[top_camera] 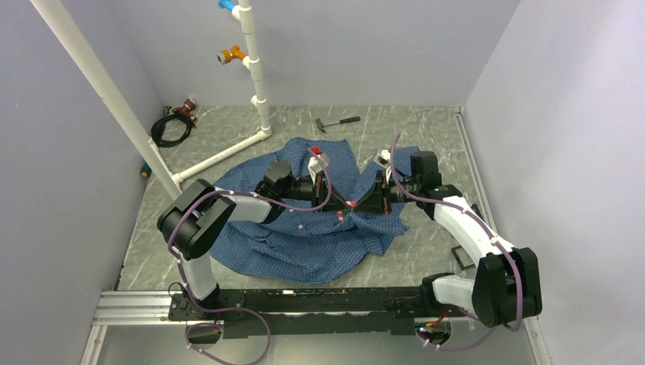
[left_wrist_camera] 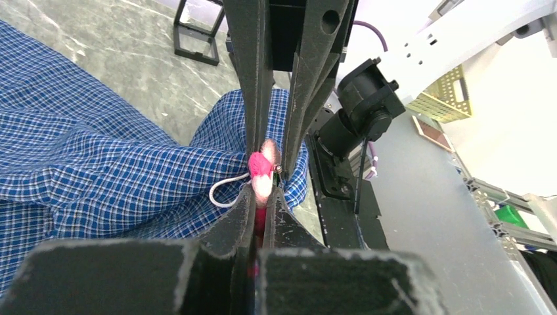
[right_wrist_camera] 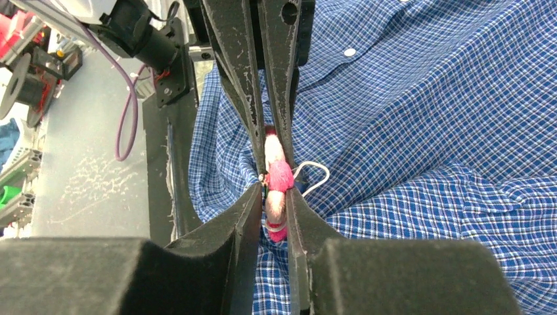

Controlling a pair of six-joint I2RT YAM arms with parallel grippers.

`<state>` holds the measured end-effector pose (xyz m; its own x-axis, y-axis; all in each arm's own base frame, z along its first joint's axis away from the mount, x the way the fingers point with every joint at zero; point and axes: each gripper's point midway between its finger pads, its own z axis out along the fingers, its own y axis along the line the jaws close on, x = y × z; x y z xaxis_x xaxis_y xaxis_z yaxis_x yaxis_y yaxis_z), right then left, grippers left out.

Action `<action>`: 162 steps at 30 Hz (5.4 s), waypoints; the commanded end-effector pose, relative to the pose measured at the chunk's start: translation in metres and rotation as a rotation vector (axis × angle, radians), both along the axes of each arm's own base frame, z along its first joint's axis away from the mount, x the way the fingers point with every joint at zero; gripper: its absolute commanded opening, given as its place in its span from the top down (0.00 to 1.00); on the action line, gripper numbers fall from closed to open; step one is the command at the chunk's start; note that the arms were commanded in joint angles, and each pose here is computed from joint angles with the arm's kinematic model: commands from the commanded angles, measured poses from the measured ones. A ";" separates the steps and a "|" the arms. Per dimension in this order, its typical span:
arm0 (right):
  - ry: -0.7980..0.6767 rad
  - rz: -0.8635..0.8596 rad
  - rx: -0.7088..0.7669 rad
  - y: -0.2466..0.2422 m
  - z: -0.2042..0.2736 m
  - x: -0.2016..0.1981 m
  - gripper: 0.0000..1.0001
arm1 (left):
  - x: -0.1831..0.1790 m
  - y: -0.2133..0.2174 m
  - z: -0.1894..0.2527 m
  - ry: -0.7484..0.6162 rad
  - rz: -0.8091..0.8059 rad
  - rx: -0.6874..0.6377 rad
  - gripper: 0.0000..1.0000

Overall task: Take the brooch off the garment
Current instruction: Remove the brooch from the clothes.

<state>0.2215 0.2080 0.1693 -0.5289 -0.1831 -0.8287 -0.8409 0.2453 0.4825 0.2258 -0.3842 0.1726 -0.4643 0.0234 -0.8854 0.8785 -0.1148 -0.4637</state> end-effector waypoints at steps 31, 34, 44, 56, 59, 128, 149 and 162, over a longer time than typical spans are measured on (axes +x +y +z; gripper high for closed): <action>-0.014 0.002 0.045 0.004 0.007 0.002 1.00 | 0.027 0.000 0.017 -0.145 0.161 0.033 0.67; 0.002 -0.009 0.048 0.004 0.006 0.004 1.00 | 0.027 0.002 0.018 -0.153 0.170 0.036 0.61; 0.016 -0.028 0.039 0.003 0.002 0.008 1.00 | 0.017 -0.003 0.017 -0.159 0.128 0.039 0.60; 0.012 -0.047 0.020 0.000 -0.005 0.012 1.00 | 0.008 -0.001 0.020 -0.161 0.093 0.007 0.55; 0.013 -0.058 0.012 -0.002 -0.007 0.014 1.00 | 0.008 0.000 0.021 -0.160 0.097 0.008 0.53; -0.027 -0.098 0.000 -0.010 -0.006 0.019 1.00 | 0.016 0.002 0.025 -0.115 0.099 0.074 0.57; -0.025 -0.035 0.038 -0.006 -0.001 0.007 1.00 | 0.008 -0.005 0.004 -0.104 0.071 0.111 0.72; -0.001 0.008 0.049 -0.005 -0.002 0.001 0.81 | -0.004 -0.004 0.015 -0.096 0.002 0.036 1.00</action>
